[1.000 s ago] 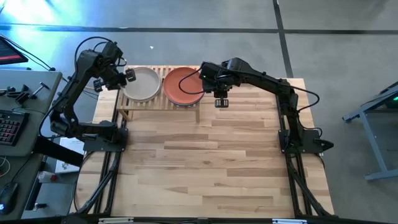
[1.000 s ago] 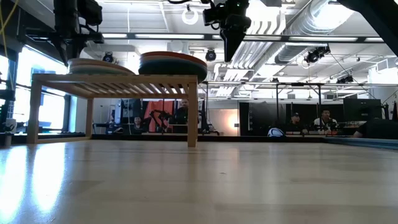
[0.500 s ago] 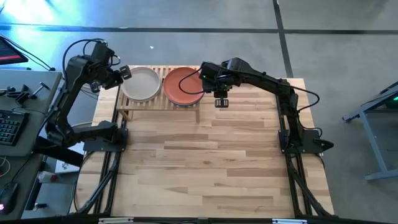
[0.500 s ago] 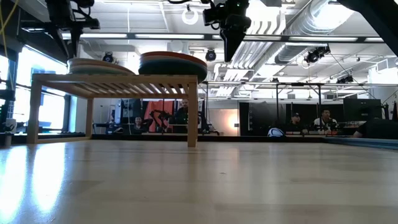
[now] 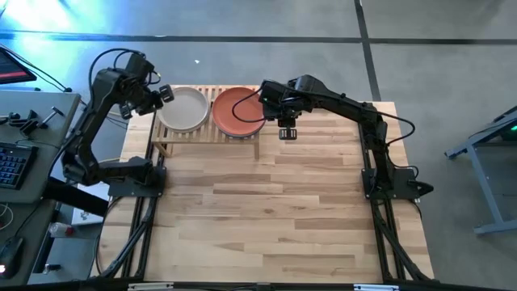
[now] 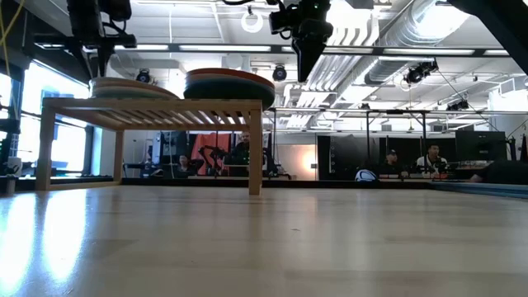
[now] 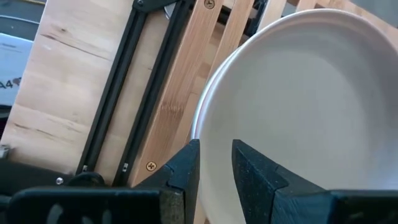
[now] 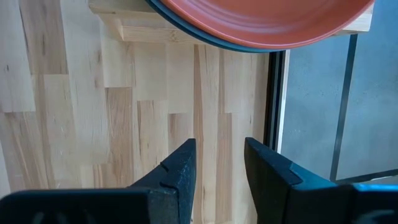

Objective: Place and stack plates onto a shelf
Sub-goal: Stack the gray plate on top of the brown plate on the shelf

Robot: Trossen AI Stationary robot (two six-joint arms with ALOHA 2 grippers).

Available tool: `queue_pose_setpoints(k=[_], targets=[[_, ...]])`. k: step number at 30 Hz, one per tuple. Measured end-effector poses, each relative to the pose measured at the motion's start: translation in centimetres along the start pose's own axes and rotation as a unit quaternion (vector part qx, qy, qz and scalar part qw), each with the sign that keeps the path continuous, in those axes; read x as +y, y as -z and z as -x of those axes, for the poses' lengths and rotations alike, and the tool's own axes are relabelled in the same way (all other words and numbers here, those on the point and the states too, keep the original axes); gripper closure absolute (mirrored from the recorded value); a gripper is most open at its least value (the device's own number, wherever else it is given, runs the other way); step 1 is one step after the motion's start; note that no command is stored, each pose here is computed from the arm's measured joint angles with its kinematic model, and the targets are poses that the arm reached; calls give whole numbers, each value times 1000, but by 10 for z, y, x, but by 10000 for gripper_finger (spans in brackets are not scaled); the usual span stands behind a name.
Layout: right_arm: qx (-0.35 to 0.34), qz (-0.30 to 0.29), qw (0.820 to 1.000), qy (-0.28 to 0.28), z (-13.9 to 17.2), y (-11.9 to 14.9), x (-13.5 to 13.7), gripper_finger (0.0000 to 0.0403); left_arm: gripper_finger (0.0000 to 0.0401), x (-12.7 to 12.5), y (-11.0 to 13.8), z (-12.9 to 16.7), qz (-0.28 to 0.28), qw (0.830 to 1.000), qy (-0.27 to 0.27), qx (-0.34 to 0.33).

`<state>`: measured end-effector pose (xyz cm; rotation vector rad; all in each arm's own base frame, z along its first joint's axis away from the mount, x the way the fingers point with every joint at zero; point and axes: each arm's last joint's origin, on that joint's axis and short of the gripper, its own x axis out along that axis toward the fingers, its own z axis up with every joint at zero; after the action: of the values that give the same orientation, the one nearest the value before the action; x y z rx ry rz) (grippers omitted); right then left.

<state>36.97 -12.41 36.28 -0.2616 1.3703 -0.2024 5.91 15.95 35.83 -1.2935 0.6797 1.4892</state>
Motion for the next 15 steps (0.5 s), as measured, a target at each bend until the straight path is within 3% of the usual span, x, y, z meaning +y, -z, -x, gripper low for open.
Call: queue_pose_setpoints(k=[15], targets=[[0, -1, 1000, 0, 0, 0, 0, 289, 318, -6, -7, -12, -14, 999, -19, 21]])
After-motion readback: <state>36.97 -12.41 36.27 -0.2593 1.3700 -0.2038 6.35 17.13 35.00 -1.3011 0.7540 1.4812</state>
